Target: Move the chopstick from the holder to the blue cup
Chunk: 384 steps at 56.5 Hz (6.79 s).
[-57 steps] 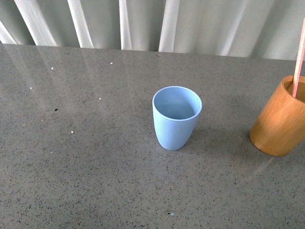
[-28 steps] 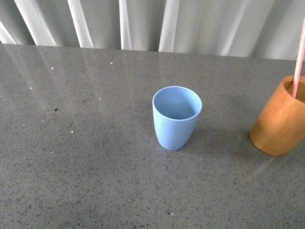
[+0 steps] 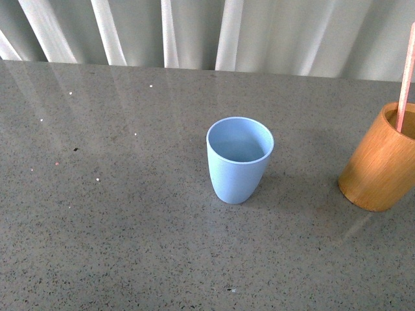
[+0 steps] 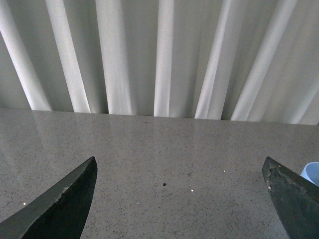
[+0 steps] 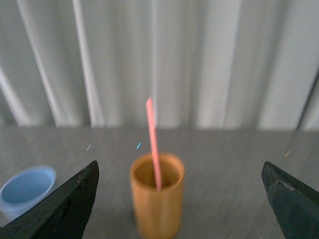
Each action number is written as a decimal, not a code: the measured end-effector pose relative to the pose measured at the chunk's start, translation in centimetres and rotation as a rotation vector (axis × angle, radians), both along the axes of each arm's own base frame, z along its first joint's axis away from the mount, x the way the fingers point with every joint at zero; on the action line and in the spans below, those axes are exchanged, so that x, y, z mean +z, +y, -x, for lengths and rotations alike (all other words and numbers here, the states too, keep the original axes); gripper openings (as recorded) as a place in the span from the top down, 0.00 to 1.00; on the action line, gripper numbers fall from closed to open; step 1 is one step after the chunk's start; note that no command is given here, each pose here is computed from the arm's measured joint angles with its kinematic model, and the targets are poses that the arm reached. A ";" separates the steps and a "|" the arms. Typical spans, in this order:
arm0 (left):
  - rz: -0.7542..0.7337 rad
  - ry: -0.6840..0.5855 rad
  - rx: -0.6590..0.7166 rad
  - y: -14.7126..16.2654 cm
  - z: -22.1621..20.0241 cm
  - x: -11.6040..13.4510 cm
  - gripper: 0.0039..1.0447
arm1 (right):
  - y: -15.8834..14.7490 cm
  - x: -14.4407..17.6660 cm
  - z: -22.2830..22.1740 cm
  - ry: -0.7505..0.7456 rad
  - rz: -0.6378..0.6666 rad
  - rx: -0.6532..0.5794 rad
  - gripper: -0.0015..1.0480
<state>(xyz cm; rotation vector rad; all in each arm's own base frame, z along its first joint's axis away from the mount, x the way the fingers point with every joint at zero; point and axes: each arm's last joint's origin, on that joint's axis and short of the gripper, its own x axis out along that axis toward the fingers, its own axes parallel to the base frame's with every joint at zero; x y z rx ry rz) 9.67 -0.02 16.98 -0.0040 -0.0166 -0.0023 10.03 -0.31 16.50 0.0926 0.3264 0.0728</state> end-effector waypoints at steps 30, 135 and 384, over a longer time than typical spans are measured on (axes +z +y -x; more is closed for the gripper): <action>0.000 0.000 0.000 0.0 0.0 0.0 0.06 | -2.2 -0.1 -10.4 0.002 0.055 0.111 0.10; 0.000 0.000 0.000 0.0 0.0 0.0 0.06 | 1.7 -3.0 -23.9 0.024 0.025 0.214 0.45; 0.000 -0.001 0.000 0.0 0.0 0.0 0.06 | 0.3 1.4 -4.0 -0.320 0.095 -0.071 0.99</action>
